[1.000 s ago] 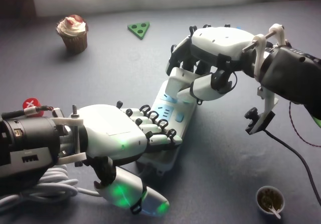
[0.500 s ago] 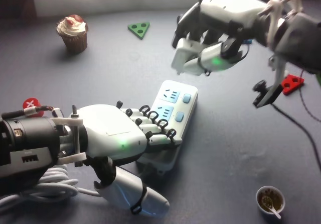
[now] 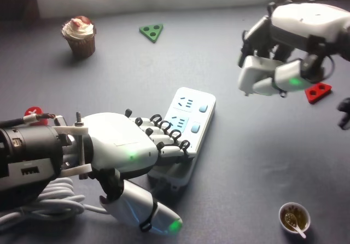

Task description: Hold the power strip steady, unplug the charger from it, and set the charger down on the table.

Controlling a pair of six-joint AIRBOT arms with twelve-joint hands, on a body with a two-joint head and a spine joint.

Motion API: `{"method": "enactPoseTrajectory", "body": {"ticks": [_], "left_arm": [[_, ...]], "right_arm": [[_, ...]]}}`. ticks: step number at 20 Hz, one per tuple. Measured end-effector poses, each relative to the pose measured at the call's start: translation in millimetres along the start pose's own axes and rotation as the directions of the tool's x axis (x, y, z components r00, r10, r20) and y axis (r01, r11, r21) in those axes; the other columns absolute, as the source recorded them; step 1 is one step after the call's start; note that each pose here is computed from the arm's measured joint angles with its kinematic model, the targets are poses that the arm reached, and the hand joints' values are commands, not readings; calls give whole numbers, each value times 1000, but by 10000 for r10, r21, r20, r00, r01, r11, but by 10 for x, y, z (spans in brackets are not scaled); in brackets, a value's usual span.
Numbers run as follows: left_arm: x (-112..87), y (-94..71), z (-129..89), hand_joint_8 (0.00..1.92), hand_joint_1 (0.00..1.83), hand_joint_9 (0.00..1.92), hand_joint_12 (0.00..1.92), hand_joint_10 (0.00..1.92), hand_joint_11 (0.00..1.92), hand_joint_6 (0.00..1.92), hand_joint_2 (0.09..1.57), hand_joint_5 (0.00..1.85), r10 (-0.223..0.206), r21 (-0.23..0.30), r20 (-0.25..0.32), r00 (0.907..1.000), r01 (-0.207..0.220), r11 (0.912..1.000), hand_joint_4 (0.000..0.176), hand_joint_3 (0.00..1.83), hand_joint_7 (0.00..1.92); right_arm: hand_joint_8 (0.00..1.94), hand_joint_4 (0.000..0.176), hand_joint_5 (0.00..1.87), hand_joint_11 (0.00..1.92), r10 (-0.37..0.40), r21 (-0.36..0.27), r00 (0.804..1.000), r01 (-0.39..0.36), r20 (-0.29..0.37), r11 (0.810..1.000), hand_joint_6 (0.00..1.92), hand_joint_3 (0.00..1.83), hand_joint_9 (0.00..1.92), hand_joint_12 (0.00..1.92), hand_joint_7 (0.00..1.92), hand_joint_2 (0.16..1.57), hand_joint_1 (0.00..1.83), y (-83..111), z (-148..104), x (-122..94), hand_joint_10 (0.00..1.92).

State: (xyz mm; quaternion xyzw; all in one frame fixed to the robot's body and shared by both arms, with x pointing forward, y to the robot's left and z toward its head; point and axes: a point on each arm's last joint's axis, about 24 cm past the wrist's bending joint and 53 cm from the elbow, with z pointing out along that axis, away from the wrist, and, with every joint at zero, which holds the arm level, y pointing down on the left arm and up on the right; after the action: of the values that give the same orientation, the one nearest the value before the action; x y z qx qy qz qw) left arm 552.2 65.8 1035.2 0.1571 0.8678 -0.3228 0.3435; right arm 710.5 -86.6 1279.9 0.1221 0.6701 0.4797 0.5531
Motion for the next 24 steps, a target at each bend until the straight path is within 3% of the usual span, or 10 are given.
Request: {"method": "enactPoseTrajectory", "body": {"ticks": [6,12,17,18,19,20,21,22,23,24], "left_arm": [[4,2,0,5,0,89,25,4,61,5,1060,65,0,-11,-14,10000,0,10000,0,0,95],[3,7,-5,9,0,107,40,10,98,9,1058,85,-3,-27,-14,10000,3,10000,0,0,112],[-14,8,-6,0,0,89,28,1,72,2,1064,74,5,-57,-2,10000,-5,10000,0,1,95],[-15,9,-6,0,0,77,23,0,63,0,1066,62,6,-65,-6,10000,-6,10000,0,2,86],[-14,10,-6,0,0,74,23,0,61,0,1067,60,6,-71,-11,10000,-6,10000,0,2,84],[-12,12,-6,3,0,85,28,5,75,2,1065,64,6,-76,-16,10000,-6,10000,0,1,92],[-12,13,-6,4,0,87,28,5,75,3,1066,68,6,-79,-18,10000,-6,10000,0,1,94],[-11,13,-6,5,0,84,26,4,71,4,1062,70,6,-82,-21,10000,-6,10000,0,0,97],[-11,13,-6,0,0,72,22,0,61,1,1063,65,6,-82,-21,10000,-6,10000,0,0,84],[-16,12,-5,1,0,70,19,0,56,1,1064,63,8,-87,-17,10000,-8,10000,0,1,84]], "right_arm": [[881,0,981,654,-1107,240,9938,1108,-61,9936,882,1,1245,1063,1105,1089,1240,-215,-243,132,6],[860,0,972,649,-2063,1297,9772,1984,504,9715,903,0,1259,1166,1114,1090,1241,-617,-278,-116,8],[747,0,951,796,-2627,1418,9621,2507,727,9576,939,0,1292,1004,1175,1082,1252,-668,-259,-159,11],[551,0,967,848,-2629,1407,9624,2516,682,9575,845,1,1178,957,1211,1052,1365,-667,-263,-136,764],[519,0,964,899,-2585,1394,9641,2483,608,9586,845,0,1160,907,1208,1048,1386,-663,-267,-103,909],[530,0,959,960,-2495,1408,9669,2399,541,9605,859,1,1170,836,1199,1046,1390,-665,-276,-73,907],[676,0,922,963,-2093,1559,9766,1994,501,9674,986,0,1152,776,1182,1081,1278,-697,-287,-45,403],[835,0,841,937,-1699,1700,9845,1603,436,9723,1131,6,1152,719,1102,1119,1238,-728,-296,-6,169],[350,0,752,866,-1551,1763,9872,1465,360,9734,433,0,1109,690,929,1109,1185,-748,-297,16,61],[128,0,800,839,-1453,1769,9890,1385,263,9744,137,0,1098,679,935,1098,1172,-747,-297,51,22]]}}
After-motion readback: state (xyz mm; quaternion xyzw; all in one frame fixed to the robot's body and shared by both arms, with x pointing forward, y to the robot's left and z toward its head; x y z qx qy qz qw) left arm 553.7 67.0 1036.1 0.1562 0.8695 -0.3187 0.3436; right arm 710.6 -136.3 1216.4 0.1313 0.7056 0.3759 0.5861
